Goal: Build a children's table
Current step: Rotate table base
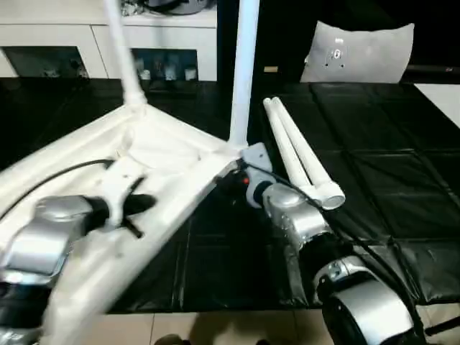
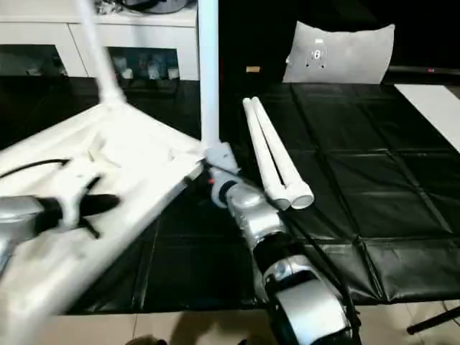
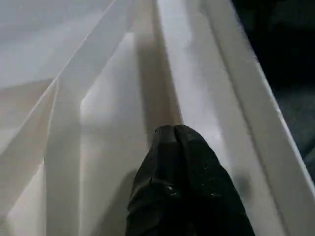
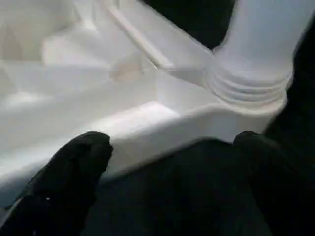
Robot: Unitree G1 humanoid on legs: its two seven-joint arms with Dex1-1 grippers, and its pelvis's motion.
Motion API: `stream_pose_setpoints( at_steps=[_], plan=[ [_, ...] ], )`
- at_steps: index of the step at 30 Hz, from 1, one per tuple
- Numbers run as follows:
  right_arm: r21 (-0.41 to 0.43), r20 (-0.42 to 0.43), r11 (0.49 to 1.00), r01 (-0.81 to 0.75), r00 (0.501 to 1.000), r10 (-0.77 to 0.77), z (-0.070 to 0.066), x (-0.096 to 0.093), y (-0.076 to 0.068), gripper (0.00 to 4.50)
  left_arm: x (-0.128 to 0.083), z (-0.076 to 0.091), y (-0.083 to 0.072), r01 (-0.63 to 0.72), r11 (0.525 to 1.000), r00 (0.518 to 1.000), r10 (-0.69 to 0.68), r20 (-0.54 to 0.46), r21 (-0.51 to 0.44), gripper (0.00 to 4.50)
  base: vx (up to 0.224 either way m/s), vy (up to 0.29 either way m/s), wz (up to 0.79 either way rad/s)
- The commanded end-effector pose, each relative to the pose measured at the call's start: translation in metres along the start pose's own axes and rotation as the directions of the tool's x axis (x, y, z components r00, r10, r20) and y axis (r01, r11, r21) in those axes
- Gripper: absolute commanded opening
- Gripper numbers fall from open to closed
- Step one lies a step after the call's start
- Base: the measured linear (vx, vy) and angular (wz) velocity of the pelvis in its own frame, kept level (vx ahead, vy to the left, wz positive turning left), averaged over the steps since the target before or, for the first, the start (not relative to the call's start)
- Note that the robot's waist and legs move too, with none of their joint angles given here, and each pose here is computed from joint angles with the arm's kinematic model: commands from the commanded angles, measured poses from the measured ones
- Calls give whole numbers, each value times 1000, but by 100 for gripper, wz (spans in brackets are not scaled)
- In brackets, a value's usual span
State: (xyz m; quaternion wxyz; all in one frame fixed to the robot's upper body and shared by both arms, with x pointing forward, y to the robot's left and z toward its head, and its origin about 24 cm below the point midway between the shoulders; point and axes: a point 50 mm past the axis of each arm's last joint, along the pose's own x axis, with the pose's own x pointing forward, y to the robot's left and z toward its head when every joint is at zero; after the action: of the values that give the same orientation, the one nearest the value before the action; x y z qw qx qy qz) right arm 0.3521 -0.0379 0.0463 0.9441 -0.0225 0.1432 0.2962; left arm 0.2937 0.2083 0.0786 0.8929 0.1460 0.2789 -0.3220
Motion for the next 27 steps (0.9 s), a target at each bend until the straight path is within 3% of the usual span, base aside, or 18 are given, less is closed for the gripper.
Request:
stream_pose_setpoints(
  at_steps=[1,7,16,21,22,27],
  plan=[
    [1,22,1000,-19,1000,19,4,2,5,450,11,-5,-11,59,998,998,-59,-21,9,5,0,0,0],
    [-20,66,999,-31,997,33,-3,-10,5,450,23,12,-5,-7,998,998,3,58,64,5,0,0,0],
    [-91,113,992,-86,989,96,-5,-42,4,450,7,13,1,-72,997,987,67,144,30,5,0,0,0],
    [-109,90,981,-158,982,168,-5,-63,9,450,-13,15,-12,-8,1000,986,12,169,-21,41,0,0,0],
    [-110,63,976,-190,978,197,-6,-70,12,450,-17,15,-21,34,999,984,-26,174,-41,52,0,0,0],
    [-104,3,967,-232,972,234,-12,-86,17,450,-20,12,-41,96,994,982,-85,167,-59,91,0,0,0]
  ],
)
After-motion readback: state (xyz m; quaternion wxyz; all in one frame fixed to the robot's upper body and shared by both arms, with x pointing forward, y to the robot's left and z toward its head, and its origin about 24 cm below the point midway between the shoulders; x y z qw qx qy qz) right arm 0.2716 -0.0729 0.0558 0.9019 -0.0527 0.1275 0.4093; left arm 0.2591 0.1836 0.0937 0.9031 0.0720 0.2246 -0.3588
